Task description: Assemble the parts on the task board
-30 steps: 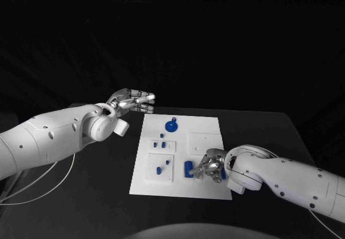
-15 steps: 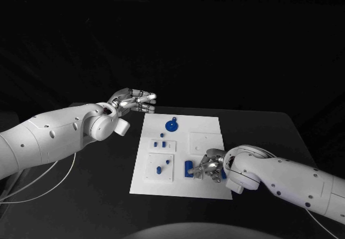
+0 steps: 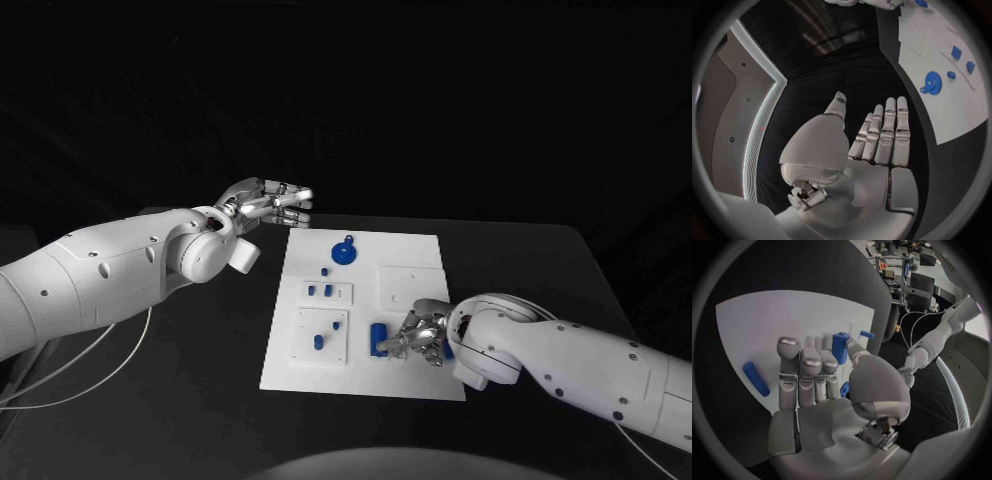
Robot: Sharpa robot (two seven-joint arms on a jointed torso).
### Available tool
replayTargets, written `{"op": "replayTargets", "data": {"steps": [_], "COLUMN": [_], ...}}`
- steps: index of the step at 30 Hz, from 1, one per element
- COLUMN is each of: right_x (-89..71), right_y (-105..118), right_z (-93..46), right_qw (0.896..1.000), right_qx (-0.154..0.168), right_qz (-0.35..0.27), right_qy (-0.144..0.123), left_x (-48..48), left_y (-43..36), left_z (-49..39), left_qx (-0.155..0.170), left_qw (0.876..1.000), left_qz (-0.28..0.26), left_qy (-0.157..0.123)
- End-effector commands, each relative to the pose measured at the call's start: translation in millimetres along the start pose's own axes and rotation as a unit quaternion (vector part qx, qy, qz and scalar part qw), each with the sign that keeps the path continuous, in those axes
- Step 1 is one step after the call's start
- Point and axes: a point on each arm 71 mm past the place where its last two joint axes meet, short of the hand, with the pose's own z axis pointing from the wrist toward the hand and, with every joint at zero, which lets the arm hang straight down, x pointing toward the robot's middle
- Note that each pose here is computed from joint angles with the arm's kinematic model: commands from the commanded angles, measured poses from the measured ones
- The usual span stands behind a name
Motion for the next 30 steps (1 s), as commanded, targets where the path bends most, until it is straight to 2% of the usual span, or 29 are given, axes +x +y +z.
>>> {"op": "replayTargets", "data": {"steps": [1, 8, 21, 30], "right_x": [-1.1, 0.2, 3.2, 7.0], "right_y": [1, 1, -2, -4], "right_z": [-0.7, -3.3, -7.5, -11.1], "right_qw": [0.999, 0.999, 0.998, 0.999], "right_qx": [-0.017, -0.039, -0.049, -0.045], "right_qz": [-0.014, 0.004, 0.029, 0.010], "right_qy": [-0.025, -0.026, -0.009, 0.012], "left_x": [2.5, 1.9, 0.2, -0.5], "left_y": [-0.9, -0.6, 0.1, 0.5], "left_z": [0.8, 0.6, -0.1, -0.1], "left_qx": [0.003, 0.002, 0.000, 0.000], "left_qw": [1.000, 1.000, 1.000, 1.000], "left_qz": [-0.001, -0.003, -0.004, -0.003], "left_qy": [0.009, 0.009, 0.006, 0.006]}}
